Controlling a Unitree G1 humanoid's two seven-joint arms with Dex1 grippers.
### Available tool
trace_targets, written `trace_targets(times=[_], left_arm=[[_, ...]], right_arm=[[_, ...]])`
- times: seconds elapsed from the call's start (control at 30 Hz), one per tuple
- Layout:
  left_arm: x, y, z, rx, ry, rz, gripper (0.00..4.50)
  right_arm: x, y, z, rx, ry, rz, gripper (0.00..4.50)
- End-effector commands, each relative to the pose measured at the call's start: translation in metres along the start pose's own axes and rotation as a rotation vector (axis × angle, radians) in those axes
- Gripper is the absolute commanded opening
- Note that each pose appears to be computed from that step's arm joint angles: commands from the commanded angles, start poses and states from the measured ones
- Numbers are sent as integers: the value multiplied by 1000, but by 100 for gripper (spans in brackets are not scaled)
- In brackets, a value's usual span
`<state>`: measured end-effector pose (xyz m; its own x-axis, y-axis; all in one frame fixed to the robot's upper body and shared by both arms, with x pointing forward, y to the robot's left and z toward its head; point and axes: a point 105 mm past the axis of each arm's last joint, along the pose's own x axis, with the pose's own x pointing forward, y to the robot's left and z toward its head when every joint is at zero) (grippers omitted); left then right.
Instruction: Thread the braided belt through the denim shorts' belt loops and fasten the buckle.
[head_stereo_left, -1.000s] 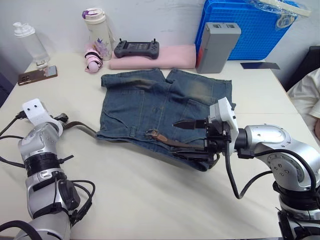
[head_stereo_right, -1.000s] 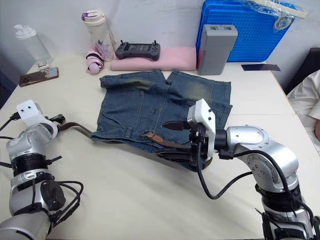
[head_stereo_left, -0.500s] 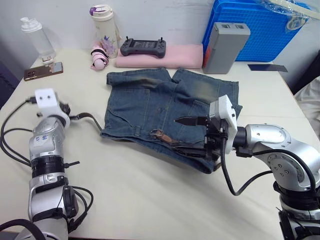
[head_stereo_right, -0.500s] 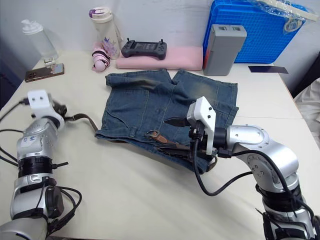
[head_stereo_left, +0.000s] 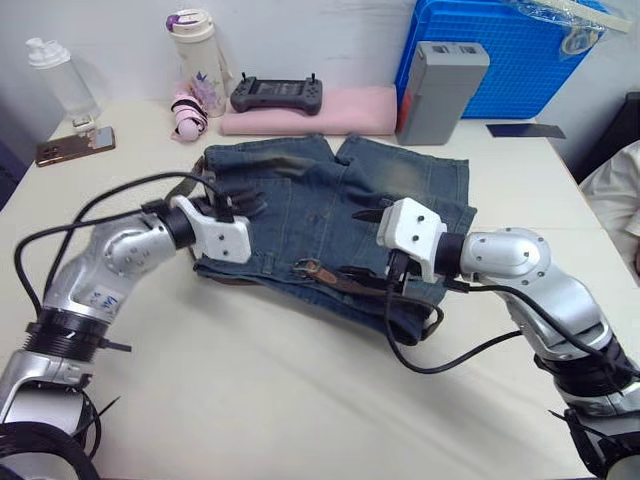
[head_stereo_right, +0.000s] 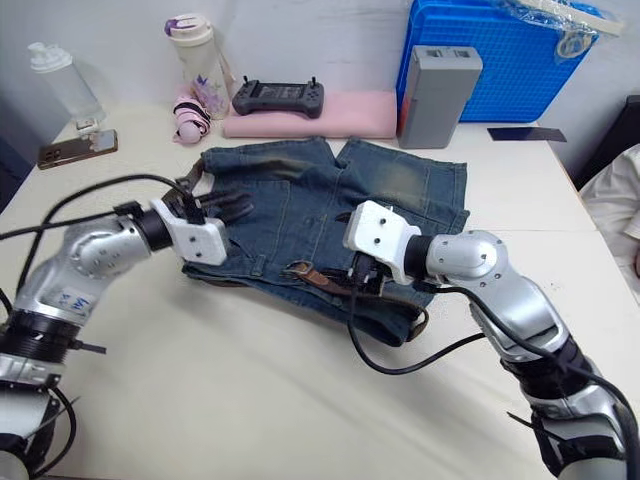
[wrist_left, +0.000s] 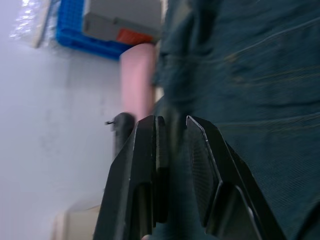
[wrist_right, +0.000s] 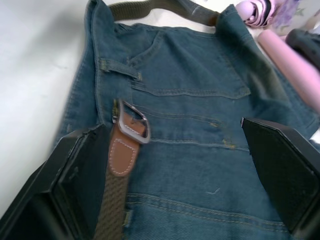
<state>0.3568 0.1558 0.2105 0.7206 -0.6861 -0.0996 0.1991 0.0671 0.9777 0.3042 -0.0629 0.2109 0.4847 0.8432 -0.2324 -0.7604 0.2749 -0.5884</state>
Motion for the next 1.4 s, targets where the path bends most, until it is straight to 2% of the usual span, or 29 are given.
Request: trace_targets(times=[0.03,0.1,0.2,0.33,0.37,0.4,0.47,0.57,0.8,0.87,0.9,1.13,1.2,1.4], left_arm=[[-15,35,-38,-287,157,231,95],[-23,48,-60,-489,228,354,95],[-34,58,-93,-727,336,460,174],[-34,41,-133,-908,525,428,352],[-34,39,-139,-925,555,430,409],[-34,36,-147,-985,582,442,446],[-35,30,-159,-1091,614,472,446],[-40,21,-174,-1139,701,487,446],[-38,-10,-178,-1237,754,417,446],[-38,-20,-178,-1271,766,403,390],[-38,-24,-178,-1284,770,395,381],[-40,-36,-178,-1361,776,389,71],[-41,-39,-178,-1376,780,391,7],[-39,-35,-178,-1386,749,421,7]], right_arm=[[0,1,7,-47,-27,-15,450],[0,3,3,-40,-14,-15,450],[0,5,0,-22,-3,-17,450],[-1,5,-1,-4,-6,-21,450],[-1,5,-1,-2,-6,-21,450],[-1,5,-1,-1,-5,-23,450],[-1,5,-1,2,-4,-26,450],[-2,6,-2,4,3,-28,450],[-6,10,-2,21,14,-36,450],[-6,11,-1,26,12,-41,450],[-6,11,-1,28,12,-44,450],[-6,10,-1,29,16,-55,450],[-6,10,-1,29,15,-57,450],[-6,9,-1,30,16,-62,450]])
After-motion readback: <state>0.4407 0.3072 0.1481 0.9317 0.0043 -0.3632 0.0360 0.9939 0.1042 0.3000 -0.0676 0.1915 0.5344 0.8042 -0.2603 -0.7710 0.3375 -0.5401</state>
